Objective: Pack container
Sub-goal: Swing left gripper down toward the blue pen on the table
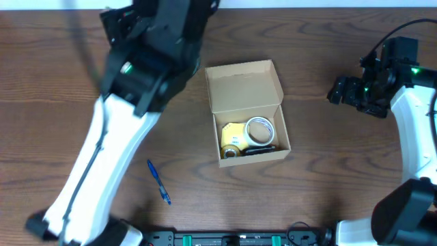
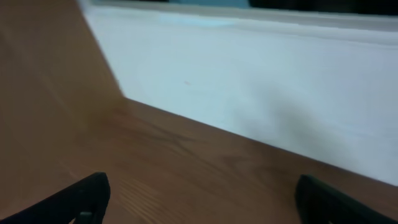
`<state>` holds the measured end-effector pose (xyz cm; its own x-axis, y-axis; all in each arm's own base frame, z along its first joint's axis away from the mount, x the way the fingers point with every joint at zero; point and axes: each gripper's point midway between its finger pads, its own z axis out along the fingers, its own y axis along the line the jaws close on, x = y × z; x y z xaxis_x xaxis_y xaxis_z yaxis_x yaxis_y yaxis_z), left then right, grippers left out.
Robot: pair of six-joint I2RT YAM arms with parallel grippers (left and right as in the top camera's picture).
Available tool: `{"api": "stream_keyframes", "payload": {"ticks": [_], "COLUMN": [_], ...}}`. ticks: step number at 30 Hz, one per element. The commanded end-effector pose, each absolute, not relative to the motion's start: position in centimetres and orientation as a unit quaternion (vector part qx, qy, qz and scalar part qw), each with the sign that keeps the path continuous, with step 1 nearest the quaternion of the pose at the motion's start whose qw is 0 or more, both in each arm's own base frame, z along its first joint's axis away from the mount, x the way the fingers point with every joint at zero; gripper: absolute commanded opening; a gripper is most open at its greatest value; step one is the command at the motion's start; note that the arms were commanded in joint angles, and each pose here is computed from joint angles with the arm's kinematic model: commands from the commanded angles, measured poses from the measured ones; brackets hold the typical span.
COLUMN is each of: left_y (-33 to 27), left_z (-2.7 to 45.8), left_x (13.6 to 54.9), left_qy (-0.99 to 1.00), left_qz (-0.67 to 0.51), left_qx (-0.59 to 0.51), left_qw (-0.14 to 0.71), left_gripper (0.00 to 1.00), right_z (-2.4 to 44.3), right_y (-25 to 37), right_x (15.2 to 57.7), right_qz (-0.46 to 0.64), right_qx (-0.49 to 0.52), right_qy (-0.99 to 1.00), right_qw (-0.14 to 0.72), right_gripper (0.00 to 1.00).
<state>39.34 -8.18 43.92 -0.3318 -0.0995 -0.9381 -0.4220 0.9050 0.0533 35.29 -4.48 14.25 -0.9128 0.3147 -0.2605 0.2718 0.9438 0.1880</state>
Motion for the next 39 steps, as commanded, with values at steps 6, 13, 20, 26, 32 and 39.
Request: {"api": "stream_keyframes", "payload": {"ticks": [6, 13, 20, 26, 32, 39], "left_y": [-9.5, -8.8, -5.3, -5.7, -6.3, -6.3], "left_z": [40.5, 38.6, 37.4, 34.7, 27.2, 21.0], "left_x": [35.7, 30.7, 25.0, 22.5, 19.2, 18.0], "left_qy": [0.827, 0.810, 0.787, 0.820, 0.911, 0.971], "left_qz": [0.018, -0.074, -0.096, -0.115, -0.097, -0.011], "left_qx": [-0.129, -0.110, -0.120, -0.083, -0.061, -0.028], "left_qw": [0.547, 0.571, 0.598, 0.555, 0.396, 0.237], "left_gripper": [0.95, 0.98, 0.95, 0.95, 0.96, 0.93], "right_z": [14.6, 14.6, 14.7, 14.7, 14.7, 14.9], "right_y": [-4.6, -4.6, -3.9, -3.9, -3.8, -3.5], "right_x": [35.6, 35.3, 35.5, 35.5, 35.6, 35.8], "right_qz": [0.075, 0.076, 0.096, 0.096, 0.099, 0.109], "right_qx": [0.148, 0.149, 0.145, 0.145, 0.145, 0.142], "right_qy": [0.974, 0.975, 0.973, 0.973, 0.973, 0.972], "right_qw": [0.151, 0.146, 0.149, 0.149, 0.150, 0.154], "right_gripper": [0.93, 0.93, 0.93, 0.93, 0.93, 0.94]}}
